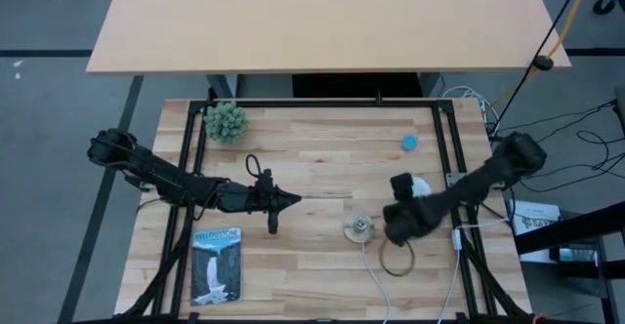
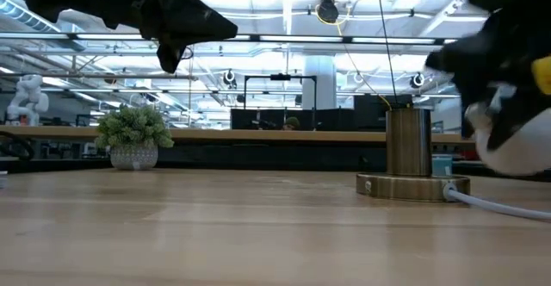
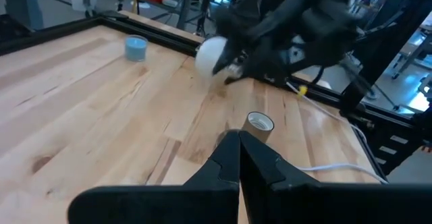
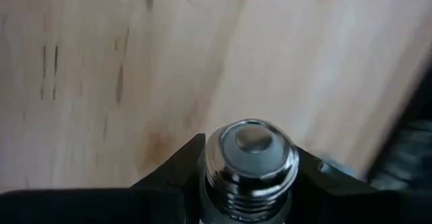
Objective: Screw lightbulb
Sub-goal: Insert the lightbulb into the desk lamp
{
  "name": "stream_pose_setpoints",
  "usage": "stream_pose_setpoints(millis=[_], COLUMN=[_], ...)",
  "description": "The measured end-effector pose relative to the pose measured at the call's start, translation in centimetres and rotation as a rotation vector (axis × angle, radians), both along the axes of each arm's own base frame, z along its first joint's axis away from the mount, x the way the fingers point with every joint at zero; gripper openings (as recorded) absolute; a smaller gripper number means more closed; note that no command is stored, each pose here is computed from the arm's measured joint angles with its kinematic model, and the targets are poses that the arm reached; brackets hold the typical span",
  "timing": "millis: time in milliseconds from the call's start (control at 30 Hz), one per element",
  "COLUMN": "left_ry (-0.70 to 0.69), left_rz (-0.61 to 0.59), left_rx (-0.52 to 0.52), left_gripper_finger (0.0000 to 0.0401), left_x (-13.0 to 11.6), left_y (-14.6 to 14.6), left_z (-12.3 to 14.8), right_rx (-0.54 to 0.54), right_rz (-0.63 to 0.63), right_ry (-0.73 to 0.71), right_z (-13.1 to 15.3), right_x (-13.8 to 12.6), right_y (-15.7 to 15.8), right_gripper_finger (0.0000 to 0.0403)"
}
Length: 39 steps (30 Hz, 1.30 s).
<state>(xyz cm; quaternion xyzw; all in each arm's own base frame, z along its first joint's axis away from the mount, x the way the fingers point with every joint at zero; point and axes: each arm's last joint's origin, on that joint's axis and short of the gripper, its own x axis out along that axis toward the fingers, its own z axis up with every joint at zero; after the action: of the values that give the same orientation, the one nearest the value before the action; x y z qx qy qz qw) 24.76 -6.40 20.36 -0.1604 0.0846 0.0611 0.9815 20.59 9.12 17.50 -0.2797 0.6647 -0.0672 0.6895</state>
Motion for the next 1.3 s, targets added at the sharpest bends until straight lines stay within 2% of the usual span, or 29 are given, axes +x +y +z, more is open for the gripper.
stream_pose_setpoints(millis=[200,433,533,667,767,933,1100,1200,1300], left_ry=[-0.001,0.000,0.001,0.007,0.012,0.019,0.033,0.046,0.046], left_rz=[0.000,-0.001,0.000,0.000,0.000,0.000,0.000,0.000,0.000], left_rx=[0.000,0.007,0.008,0.010,0.011,0.014,0.019,0.022,0.023], left_gripper_finger=[0.0000,0.0000,0.0000,0.0000,0.0000,0.0000,0.0000,0.0000,0.0000], left_x=[0.0,0.0,0.0,0.0,0.0,0.0,-0.1,-0.1,-0.1], left_y=[0.0,0.0,0.0,0.0,0.0,0.0,0.0,0.0,0.0], left_z=[0.0,0.0,0.0,-0.1,-0.1,-0.2,-0.3,-0.4,-0.4], right_rx=[0.258,0.336,0.371,0.374,0.371,0.354,0.400,0.448,0.502], right_rz=[0.157,0.128,0.090,0.080,0.043,-0.086,-0.129,-0.218,-0.319], right_ry=[-0.010,-0.007,-0.075,-0.084,-0.061,-0.023,-0.176,-0.266,-0.302], right_z=[-1.4,-1.5,-1.4,-1.4,-1.2,1.7,6.6,8.7,9.6], right_x=[3.1,3.7,4.3,4.3,4.1,4.4,4.7,3.5,1.2], right_y=[-2.0,-3.3,-3.3,-3.2,-3.3,-3.2,-2.5,-1.9,-0.9], right_gripper_finger=[0.0128,0.0130,0.0173,0.0241,0.0264,0.0259,0.0236,0.0221,0.0196])
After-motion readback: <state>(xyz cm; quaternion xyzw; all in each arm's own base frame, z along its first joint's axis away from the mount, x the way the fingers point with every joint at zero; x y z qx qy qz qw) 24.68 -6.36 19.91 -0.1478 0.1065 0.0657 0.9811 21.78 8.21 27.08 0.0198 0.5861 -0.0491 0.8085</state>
